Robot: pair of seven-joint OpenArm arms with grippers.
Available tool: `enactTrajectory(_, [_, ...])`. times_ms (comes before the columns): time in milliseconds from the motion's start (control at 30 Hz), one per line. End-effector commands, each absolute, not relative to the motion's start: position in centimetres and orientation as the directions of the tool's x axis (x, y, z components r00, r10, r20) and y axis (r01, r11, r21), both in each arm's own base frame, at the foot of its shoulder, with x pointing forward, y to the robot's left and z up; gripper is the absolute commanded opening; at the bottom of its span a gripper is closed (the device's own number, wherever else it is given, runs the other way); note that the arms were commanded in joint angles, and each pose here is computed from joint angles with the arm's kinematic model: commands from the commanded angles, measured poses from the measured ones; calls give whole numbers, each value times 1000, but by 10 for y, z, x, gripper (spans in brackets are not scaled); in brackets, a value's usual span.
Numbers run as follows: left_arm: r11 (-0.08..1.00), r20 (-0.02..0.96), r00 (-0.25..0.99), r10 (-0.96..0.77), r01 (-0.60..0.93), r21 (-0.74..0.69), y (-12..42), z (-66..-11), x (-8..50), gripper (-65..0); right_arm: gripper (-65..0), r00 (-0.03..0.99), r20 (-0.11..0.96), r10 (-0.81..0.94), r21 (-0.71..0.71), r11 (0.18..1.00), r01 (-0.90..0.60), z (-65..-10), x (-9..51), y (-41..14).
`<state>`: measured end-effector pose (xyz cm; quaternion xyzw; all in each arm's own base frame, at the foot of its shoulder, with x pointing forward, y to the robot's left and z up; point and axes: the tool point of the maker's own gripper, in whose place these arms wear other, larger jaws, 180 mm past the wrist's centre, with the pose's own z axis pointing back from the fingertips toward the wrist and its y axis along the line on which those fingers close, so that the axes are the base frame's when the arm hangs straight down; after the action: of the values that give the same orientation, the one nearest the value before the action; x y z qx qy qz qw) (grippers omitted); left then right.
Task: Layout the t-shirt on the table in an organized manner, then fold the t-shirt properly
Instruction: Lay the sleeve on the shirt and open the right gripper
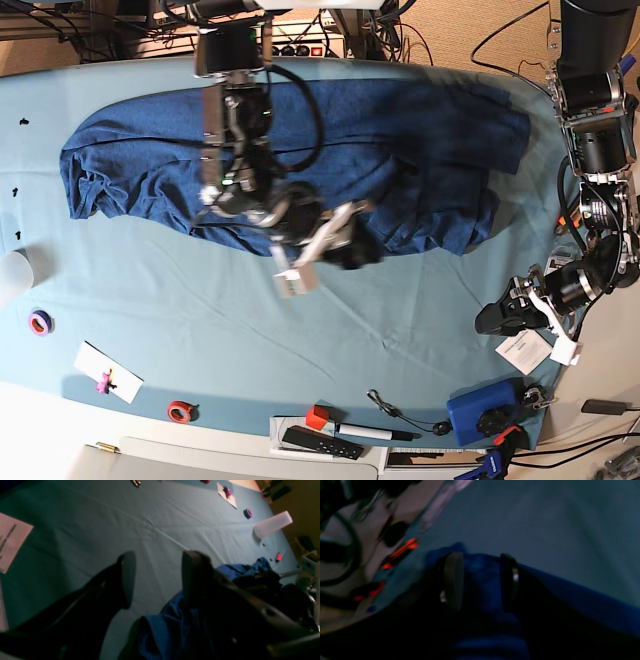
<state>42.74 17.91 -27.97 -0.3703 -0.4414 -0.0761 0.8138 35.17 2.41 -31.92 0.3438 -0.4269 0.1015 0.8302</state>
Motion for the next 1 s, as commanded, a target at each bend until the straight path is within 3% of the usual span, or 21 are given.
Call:
enactTrajectory(0, [711,810,543,222,478,-516,184,-256,437,-350,-412,574,803,-157,481,740,-470,-303,361,21])
enactTrajectory(167, [708,811,540,226,480,-517,183,-255,438,-350,-412,605,779,-164,499,746,-441,-316,361,18])
enactTrajectory(400, [708,809,543,224,479,-518,182,-256,437,-350,-412,722,686,-93,558,704,-440,-366,338,51])
enactTrajectory(567, [709,807,547,223,477,-519,183,-258,436,-350,-422,720,693,-32,553,664,-503,-369,327,71])
enactTrajectory(633, [710,806,549,221,476,-519,183,-259,435,-350,-442,709,705,-16,546,650,-529,-365,326,76])
enactTrajectory(800, [718,806,553,210,473,-511,184,-261,435,-350,-578,682,731,27,521,624,-583,-357,328,87])
enactTrajectory(967, [720,808,551,210,472,-509,184,-261,436,-350,-584,636,766,97,460,610,-646,-346,334,99])
